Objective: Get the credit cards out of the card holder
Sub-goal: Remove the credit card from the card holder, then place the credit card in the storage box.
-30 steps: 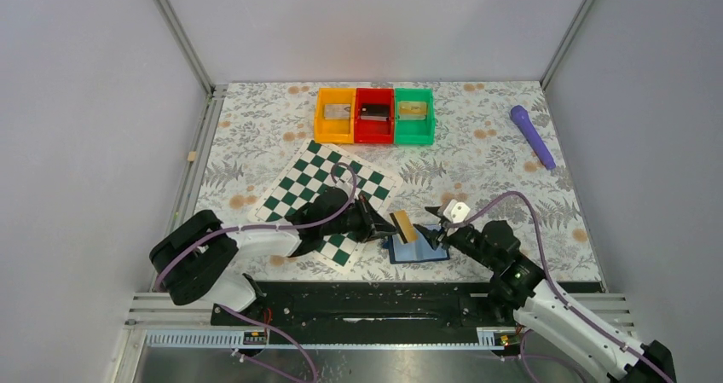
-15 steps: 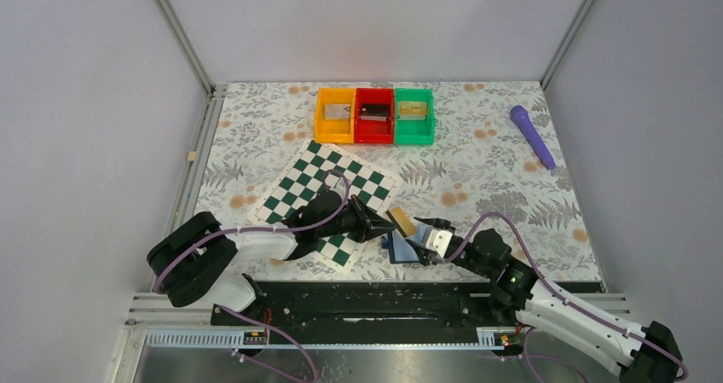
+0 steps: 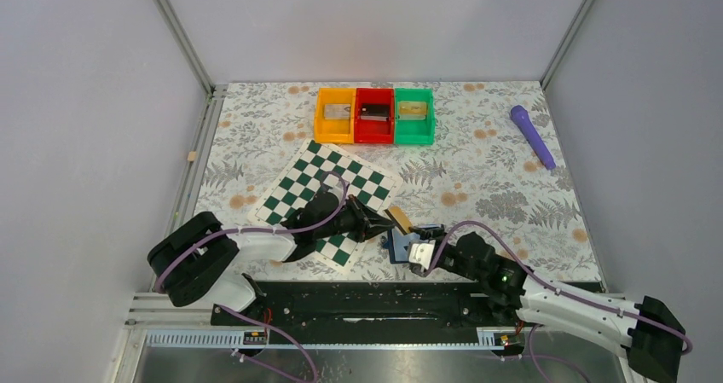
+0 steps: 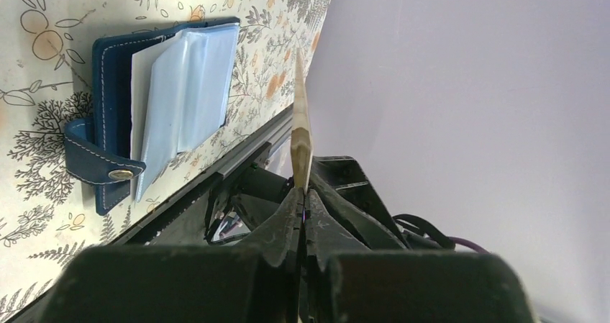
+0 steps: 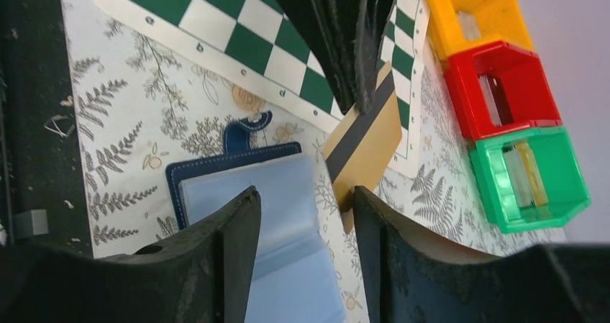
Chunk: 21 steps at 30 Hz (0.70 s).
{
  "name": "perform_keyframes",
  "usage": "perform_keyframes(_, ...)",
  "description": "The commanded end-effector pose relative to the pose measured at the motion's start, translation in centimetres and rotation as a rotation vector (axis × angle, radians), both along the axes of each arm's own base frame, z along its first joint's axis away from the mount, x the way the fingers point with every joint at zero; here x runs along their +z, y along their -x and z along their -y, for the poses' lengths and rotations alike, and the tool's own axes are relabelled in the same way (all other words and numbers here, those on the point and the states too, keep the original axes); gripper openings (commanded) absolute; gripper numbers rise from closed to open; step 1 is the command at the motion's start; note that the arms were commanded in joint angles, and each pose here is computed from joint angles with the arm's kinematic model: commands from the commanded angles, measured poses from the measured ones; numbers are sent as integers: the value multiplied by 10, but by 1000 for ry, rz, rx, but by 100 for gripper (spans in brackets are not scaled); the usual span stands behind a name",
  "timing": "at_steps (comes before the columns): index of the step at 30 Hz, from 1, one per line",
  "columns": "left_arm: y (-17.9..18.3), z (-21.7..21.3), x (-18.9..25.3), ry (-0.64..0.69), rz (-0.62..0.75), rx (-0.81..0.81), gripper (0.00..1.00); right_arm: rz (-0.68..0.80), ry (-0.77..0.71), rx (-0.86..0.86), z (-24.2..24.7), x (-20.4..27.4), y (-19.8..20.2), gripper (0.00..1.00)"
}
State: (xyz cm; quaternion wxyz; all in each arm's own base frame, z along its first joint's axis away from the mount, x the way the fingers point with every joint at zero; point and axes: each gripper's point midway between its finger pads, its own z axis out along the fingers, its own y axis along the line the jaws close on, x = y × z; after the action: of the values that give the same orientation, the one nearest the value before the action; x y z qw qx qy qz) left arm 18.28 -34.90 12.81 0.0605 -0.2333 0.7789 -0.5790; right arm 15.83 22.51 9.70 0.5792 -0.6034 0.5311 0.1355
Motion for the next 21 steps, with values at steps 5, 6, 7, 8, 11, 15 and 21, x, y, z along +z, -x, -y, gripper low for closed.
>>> perform_keyframes(5,-6,2,21,120,-5,37,0,175,2,-96,-3,30,-21,51)
perform_keyframes(6,-6,1,20,121,-10,38,0,184,1,-104,-3,30,-22,49)
perform_keyframes(7,-6,1,18,120,-14,42,0,193,-2,-109,-4,32,-23,49)
perform_keyframes(8,-6,0,17,120,-17,44,0,199,-5,-110,-5,33,-23,48)
perform_keyframes(11,-6,-1,15,122,-24,51,0,207,-14,-99,-9,35,-22,40)
perform_keyframes(15,-6,-2,16,128,-25,57,0,205,-28,-75,-14,37,-18,11)
perform_keyframes(21,-8,-10,14,128,-2,92,8,105,-97,-75,-25,40,-14,0)
